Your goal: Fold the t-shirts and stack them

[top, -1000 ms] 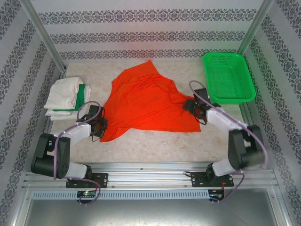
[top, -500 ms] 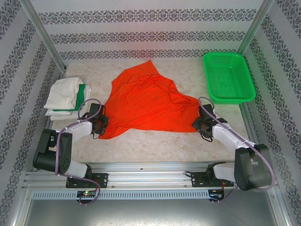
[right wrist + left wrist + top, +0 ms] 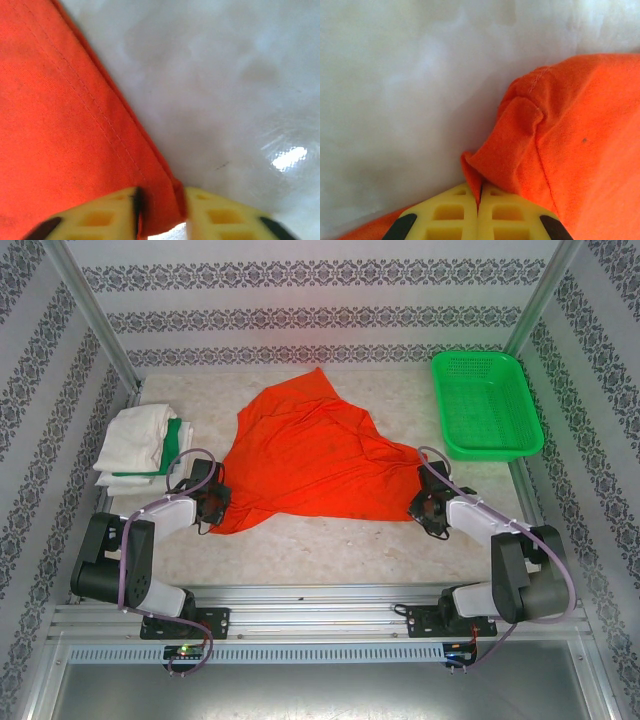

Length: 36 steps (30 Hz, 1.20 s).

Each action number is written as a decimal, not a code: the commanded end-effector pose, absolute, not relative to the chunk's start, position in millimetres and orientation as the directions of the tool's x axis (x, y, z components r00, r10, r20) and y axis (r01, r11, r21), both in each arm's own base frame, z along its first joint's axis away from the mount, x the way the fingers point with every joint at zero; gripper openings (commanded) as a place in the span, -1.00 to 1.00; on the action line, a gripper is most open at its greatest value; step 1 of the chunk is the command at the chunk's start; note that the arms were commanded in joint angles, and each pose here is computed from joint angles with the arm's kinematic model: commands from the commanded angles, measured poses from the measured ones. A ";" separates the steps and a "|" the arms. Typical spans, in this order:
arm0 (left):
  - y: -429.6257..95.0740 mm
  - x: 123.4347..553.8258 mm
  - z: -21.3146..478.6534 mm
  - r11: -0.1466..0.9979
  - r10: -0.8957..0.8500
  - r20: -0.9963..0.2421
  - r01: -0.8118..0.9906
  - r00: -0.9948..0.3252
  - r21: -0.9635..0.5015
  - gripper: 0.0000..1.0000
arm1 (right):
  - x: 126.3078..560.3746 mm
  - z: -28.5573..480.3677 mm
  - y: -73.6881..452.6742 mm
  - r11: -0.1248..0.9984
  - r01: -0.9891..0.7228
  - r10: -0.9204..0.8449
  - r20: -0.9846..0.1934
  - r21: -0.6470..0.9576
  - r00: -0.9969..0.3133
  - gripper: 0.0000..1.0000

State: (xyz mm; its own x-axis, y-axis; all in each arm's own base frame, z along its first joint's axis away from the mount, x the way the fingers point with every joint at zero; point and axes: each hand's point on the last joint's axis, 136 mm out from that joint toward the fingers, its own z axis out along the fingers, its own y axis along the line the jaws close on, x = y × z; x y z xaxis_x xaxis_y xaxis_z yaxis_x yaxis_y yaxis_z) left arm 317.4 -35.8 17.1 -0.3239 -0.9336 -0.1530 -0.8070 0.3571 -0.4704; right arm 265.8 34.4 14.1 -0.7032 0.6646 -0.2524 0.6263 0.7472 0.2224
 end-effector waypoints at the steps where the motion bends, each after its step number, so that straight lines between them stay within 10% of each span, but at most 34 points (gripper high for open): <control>1: -37.1 291.5 -7.3 0.394 -0.919 -0.137 -0.837 -0.371 -0.379 -1.00 | 275.7 18.5 36.2 0.747 0.621 0.665 -0.257 0.238 -0.701 -0.76; 11: -23.2 299.8 37.6 0.432 -0.900 -0.253 -0.792 -0.354 -0.431 -1.00 | 291.2 90.1 27.4 0.775 0.505 0.631 -0.471 0.380 -0.616 -1.00; 26: 15.8 286.4 282.3 0.571 -0.792 -0.588 -0.538 -0.164 -0.620 -1.00 | 258.3 355.8 29.4 0.872 0.046 0.482 -0.839 0.488 -0.252 -1.00; 36: 7.2 322.0 315.1 0.622 -0.760 -0.629 -0.463 -0.162 -0.632 -1.00 | 286.0 381.1 30.6 0.915 0.011 0.397 -0.896 0.403 -0.197 -1.00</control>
